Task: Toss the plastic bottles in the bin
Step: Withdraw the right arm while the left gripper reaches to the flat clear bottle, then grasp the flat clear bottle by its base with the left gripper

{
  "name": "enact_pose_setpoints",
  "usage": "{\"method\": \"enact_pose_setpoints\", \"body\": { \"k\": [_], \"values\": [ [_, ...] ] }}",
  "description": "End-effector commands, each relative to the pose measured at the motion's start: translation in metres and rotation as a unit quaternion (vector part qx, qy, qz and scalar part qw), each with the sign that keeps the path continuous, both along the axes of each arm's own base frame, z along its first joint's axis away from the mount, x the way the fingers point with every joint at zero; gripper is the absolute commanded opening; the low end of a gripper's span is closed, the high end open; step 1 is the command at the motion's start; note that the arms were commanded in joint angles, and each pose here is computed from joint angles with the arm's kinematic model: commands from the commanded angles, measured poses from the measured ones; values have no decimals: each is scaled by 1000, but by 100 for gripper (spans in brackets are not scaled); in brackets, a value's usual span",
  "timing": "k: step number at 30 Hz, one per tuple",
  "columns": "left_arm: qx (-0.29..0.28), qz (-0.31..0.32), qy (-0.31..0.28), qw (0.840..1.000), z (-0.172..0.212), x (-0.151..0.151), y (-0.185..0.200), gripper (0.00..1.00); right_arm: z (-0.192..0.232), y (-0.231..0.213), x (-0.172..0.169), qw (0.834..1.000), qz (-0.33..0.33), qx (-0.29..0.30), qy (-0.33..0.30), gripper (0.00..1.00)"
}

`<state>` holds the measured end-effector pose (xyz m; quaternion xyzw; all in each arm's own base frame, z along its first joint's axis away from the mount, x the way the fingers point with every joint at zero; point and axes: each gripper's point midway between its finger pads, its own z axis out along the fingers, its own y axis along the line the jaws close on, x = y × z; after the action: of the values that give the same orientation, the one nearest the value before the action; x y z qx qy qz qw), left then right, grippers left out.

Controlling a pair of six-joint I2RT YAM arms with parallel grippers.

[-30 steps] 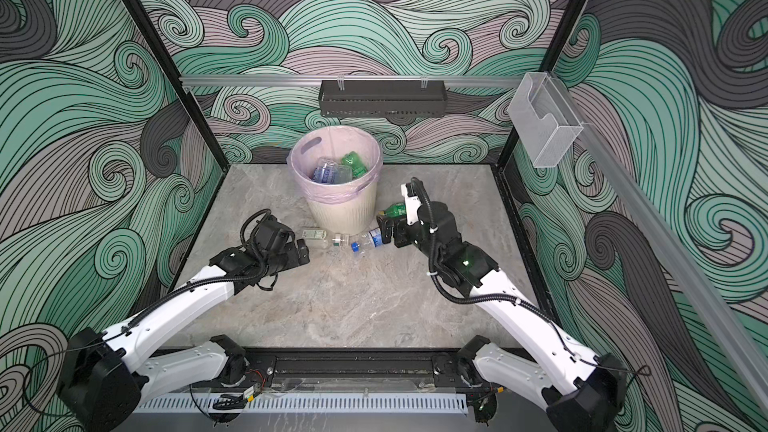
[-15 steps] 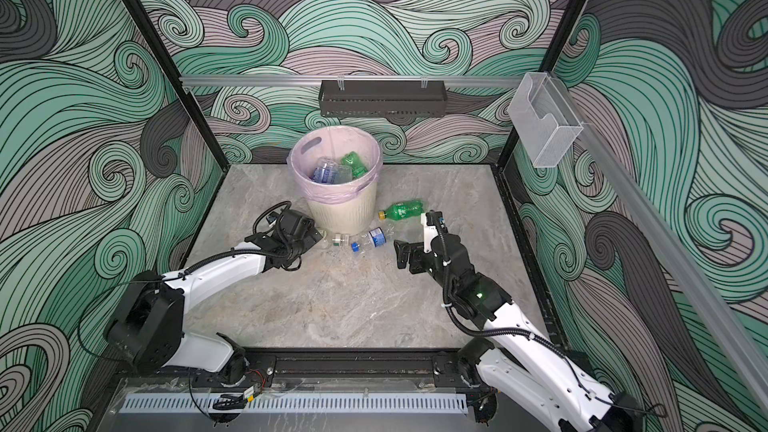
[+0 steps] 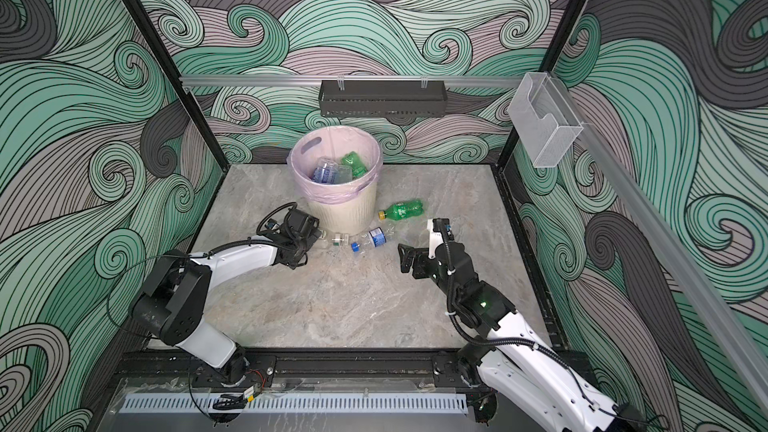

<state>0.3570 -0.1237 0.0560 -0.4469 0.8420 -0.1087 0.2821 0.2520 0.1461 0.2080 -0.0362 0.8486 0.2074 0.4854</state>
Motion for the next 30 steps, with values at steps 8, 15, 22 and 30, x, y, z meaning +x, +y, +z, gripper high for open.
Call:
{"method": "enact_pose_setpoints", "body": {
  "k": [8, 15, 22, 30],
  "values": [
    [-57, 38, -2, 998, -12, 18, -5, 98, -5, 1, 0, 1000, -4, 20, 10, 97],
    [-72, 37, 22, 996, -26, 15, -2, 97, -12, 2, -1, 1000, -5, 22, 19, 97],
    [-95, 6, 55, 994, -35, -8, 11, 86, -16, 1, -3, 999, -7, 21, 24, 97],
    [-63, -61, 59, 994, -21, -28, 18, 69, -20, 3, -2, 999, -5, 23, 29, 97]
  ]
}}
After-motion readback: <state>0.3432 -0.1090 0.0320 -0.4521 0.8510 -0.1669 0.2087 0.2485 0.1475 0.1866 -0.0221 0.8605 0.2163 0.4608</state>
